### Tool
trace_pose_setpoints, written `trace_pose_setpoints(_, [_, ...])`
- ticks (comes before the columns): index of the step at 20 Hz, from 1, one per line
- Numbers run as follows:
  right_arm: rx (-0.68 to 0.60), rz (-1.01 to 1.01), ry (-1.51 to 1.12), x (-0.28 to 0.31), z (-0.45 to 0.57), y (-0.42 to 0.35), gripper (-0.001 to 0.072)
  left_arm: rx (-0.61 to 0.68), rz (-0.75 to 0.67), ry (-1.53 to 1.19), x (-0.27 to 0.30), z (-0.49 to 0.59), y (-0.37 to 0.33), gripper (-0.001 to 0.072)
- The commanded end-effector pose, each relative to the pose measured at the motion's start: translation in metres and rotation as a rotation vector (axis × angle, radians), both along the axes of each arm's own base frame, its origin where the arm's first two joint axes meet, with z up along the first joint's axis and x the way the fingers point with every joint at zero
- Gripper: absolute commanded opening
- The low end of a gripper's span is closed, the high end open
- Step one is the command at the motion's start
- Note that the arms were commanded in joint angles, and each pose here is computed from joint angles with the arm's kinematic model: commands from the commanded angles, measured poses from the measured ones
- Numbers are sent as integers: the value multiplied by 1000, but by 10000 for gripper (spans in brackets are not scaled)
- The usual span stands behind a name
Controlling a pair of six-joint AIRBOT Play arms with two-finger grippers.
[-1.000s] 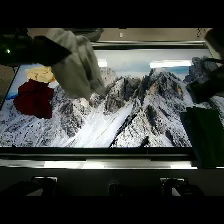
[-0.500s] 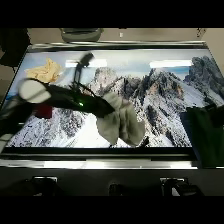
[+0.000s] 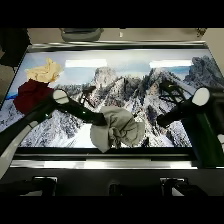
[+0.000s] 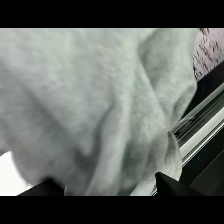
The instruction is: Fold the shirts.
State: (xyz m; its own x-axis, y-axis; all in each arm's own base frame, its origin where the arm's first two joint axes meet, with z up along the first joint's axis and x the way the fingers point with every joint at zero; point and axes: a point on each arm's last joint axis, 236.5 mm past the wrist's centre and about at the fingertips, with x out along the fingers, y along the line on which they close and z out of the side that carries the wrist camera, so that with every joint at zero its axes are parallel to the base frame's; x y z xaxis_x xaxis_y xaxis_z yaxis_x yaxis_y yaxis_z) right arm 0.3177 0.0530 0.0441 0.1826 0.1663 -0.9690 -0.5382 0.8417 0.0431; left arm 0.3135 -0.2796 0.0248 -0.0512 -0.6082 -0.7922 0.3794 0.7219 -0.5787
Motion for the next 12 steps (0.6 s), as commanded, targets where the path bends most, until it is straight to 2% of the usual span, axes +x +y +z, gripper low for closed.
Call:
trace_pose_setpoints(1, [79,57,101,-2,-34,17,712,42,86,-55,24,36,69,663])
trace_pose_setpoints(3, [84,-11,130,0,-43,-4,713,93,190,-43,23,40,115,663])
trace_pose_setpoints(6, [174,-156,227,-8,-65,-33,705,110,227,100,-36,-5,131,662])
trace_pose_setpoints(8, [284,-181,258,-13,-74,-24,706,26,244,194,-82,-37,105,662])
trace_pose_setpoints(10, [309,-186,275,-16,-87,-16,706,-91,279,237,-111,-59,70,662])
trace_pose_setpoints(12, [327,-199,294,-18,-97,-13,706,-156,317,266,-128,-78,46,662])
